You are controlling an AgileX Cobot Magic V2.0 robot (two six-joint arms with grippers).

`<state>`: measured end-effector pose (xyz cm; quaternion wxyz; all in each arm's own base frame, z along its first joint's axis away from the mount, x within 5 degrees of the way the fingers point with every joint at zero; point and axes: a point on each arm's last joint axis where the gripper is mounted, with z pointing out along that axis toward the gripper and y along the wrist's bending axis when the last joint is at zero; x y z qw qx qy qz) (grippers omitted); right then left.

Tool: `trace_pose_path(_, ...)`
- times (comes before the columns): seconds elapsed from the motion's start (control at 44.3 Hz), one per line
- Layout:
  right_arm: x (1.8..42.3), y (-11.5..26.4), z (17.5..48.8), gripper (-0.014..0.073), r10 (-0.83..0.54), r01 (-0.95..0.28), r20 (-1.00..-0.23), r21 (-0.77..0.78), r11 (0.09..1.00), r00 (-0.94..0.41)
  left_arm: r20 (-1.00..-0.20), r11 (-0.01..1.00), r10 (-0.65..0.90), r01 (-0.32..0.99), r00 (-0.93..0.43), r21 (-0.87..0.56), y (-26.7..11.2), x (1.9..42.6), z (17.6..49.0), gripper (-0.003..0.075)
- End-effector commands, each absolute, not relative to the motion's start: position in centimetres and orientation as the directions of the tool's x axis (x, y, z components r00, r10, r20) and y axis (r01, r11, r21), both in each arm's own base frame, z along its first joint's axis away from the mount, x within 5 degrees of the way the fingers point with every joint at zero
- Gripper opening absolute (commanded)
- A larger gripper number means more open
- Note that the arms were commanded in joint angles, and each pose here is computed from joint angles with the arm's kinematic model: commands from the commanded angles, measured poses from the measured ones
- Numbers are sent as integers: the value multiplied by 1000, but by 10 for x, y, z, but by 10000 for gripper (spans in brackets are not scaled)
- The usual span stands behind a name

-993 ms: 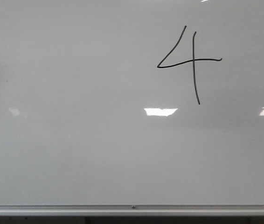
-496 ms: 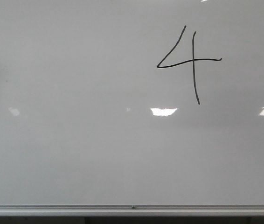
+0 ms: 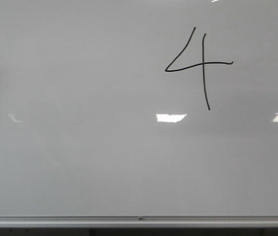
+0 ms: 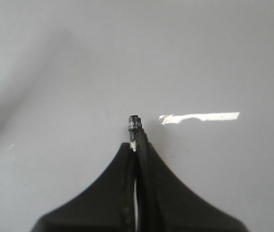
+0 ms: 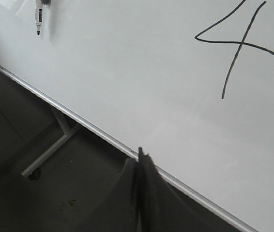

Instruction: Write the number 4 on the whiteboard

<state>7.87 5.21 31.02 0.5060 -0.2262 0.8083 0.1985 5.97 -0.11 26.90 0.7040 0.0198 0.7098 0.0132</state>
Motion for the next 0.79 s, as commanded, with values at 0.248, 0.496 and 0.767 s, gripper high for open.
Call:
trace_pose_path(0.248, 81, 51, 322, -105, -112, -548, -934, 100, 831, -340, -998, 1000, -26, 7, 63, -26, 0, 52, 222, -20)
trace_pose_path(0.496, 81, 52, 322, -105, -113, -549, -933, 100, 830, -341, -999, 998, -16, 54, 33, -14, -3, 55, 204, -20)
trace_pose_path(0.767, 81, 52, 322, -105, -113, -549, -933, 101, 830, -342, -999, 998, -16, 54, 33, -14, -3, 55, 204, -20)
